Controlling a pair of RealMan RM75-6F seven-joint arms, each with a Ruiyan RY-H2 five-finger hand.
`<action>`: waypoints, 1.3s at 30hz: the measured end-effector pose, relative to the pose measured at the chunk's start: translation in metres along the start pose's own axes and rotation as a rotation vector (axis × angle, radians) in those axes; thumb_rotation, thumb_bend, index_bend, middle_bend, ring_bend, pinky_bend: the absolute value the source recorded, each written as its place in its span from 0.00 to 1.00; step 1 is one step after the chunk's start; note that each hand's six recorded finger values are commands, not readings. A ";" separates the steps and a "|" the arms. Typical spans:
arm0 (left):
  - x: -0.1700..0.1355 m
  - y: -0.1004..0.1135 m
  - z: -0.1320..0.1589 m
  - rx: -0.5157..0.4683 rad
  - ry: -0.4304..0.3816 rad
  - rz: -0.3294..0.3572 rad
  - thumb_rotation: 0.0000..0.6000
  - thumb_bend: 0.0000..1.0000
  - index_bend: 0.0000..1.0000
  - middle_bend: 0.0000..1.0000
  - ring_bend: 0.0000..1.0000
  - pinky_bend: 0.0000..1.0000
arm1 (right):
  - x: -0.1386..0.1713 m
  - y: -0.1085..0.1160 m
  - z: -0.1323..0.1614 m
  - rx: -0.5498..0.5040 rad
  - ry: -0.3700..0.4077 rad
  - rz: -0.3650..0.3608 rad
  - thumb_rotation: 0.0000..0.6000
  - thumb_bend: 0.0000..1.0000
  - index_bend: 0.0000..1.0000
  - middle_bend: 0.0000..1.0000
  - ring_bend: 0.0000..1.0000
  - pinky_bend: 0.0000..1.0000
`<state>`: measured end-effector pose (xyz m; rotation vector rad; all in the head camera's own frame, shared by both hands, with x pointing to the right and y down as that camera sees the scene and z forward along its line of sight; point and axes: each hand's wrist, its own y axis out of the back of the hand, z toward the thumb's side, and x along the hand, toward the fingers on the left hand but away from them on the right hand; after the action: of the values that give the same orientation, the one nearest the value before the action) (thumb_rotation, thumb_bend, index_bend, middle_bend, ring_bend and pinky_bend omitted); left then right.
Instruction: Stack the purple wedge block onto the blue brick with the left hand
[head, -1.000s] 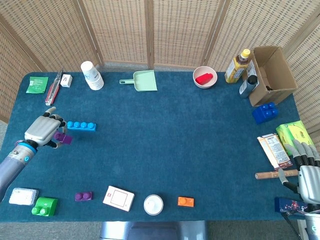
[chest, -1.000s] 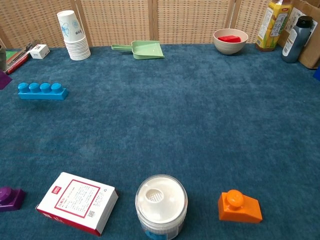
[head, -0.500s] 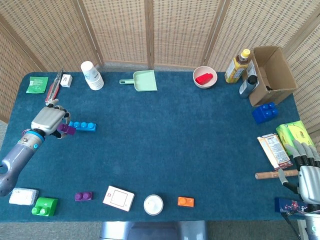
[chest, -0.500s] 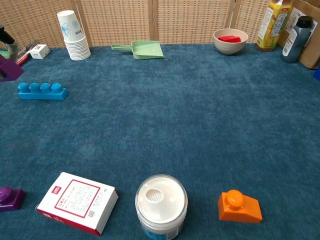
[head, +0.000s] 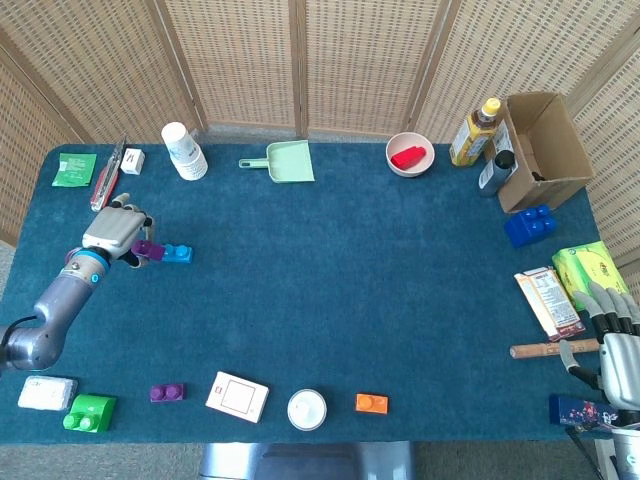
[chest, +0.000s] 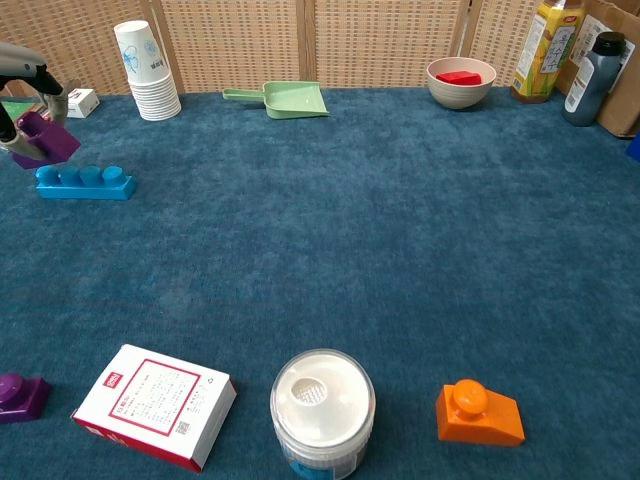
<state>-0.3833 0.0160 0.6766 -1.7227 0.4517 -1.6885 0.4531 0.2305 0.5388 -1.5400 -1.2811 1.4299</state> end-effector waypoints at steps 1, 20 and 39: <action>0.002 0.000 0.002 -0.002 0.000 -0.002 1.00 0.30 0.67 0.37 0.22 0.00 | 0.000 0.000 0.000 -0.001 -0.001 0.001 0.98 0.38 0.16 0.09 0.00 0.02; 0.022 -0.006 0.020 -0.035 0.016 -0.040 1.00 0.30 0.68 0.36 0.21 0.00 | 0.005 0.005 -0.007 -0.003 -0.027 -0.004 0.98 0.38 0.16 0.09 0.00 0.02; 0.034 -0.010 0.027 -0.081 0.043 -0.054 1.00 0.30 0.68 0.36 0.21 0.00 | 0.011 0.008 -0.015 -0.009 -0.054 -0.005 0.97 0.37 0.15 0.09 0.00 0.03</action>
<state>-0.3560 0.0068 0.7101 -1.7736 0.5035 -1.7705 0.4687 0.2403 0.5306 -1.5122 -1.3241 1.4739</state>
